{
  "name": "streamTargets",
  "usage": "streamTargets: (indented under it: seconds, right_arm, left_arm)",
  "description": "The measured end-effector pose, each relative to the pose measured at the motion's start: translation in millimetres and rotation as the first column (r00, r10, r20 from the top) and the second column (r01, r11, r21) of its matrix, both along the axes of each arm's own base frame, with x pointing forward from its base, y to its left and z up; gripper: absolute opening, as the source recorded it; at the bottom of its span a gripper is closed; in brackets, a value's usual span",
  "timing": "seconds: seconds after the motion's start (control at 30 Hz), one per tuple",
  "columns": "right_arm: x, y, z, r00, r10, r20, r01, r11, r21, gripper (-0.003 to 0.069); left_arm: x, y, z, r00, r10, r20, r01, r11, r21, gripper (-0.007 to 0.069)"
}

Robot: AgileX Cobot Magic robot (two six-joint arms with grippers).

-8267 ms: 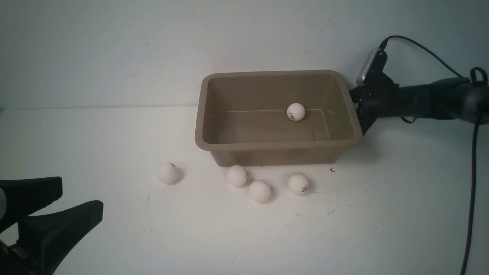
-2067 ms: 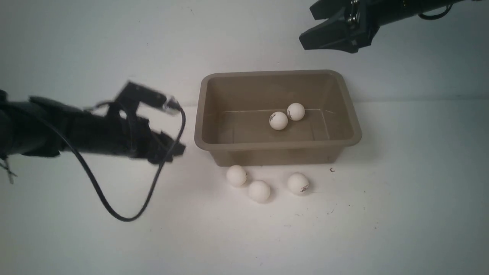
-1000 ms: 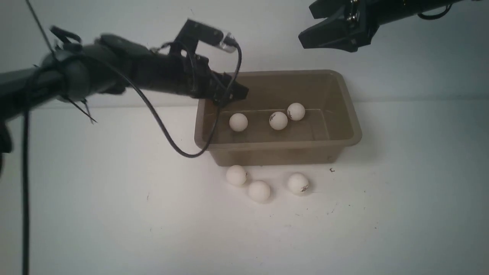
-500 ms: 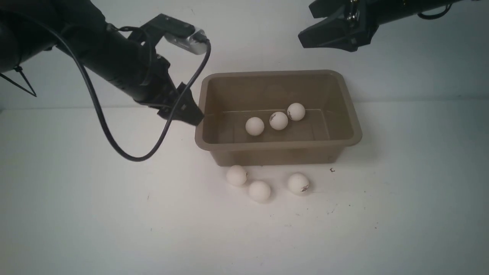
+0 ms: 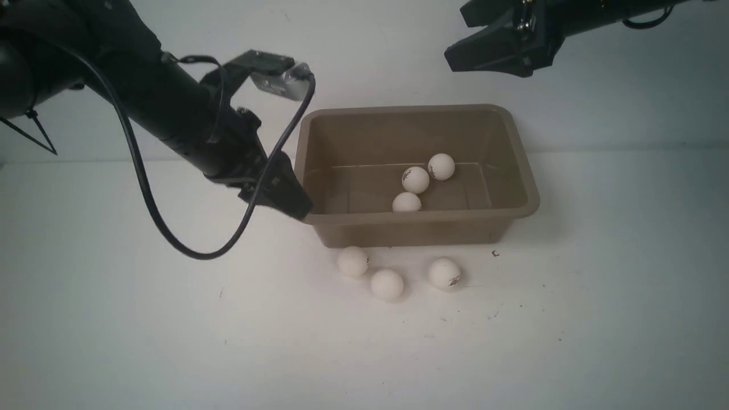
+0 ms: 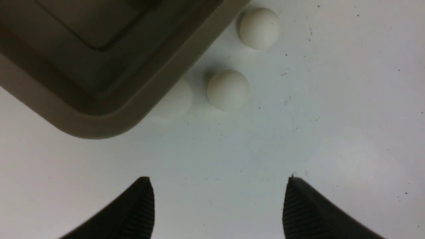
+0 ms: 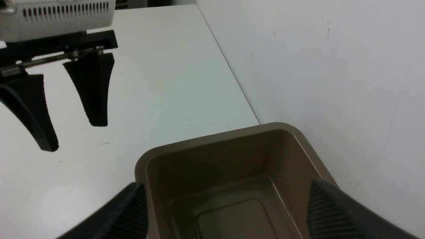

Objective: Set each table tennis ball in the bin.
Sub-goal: Use the left arm to clamp the table tennis ball closest to it

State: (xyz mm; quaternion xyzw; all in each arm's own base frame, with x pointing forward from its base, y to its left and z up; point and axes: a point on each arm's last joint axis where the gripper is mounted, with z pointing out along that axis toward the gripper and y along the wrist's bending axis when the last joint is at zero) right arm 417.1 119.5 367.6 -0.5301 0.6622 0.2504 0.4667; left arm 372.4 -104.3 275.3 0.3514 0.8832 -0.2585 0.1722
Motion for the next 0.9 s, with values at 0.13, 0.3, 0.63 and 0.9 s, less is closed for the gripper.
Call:
streamTargets:
  seconds: [0.13, 0.3, 0.63, 0.9]
  right_arm:
    - [0.0, 0.0, 0.0, 1.000, 0.000, 0.000, 0.000, 1.000, 0.000, 0.0589]
    - [0.0, 0.0, 0.0, 1.000, 0.000, 0.000, 0.000, 1.000, 0.000, 0.0589]
    - [-0.1, 0.3, 0.6, 1.000, 0.002, 0.002, -0.002, 1.000, 0.007, 0.0589]
    - [-0.2, 1.2, 2.1, 1.000, -0.001, -0.008, 0.001, 1.000, 0.031, 0.0589]
  left_arm:
    - [-5.8, -0.3, -14.3, 0.999, 0.009, -0.053, -0.009, 1.000, -0.010, 0.0465]
    - [-12.2, -4.4, -22.9, 0.993, 0.025, -0.114, -0.033, 0.997, -0.074, 0.0426]
    - [-15.4, -2.1, 29.5, 0.985, 0.077, 0.156, -0.059, 0.991, -0.117, 0.0363]
    - [6.8, 7.0, 98.0, 0.749, 0.456, 0.481, -0.281, 0.876, -0.393, 0.0363]
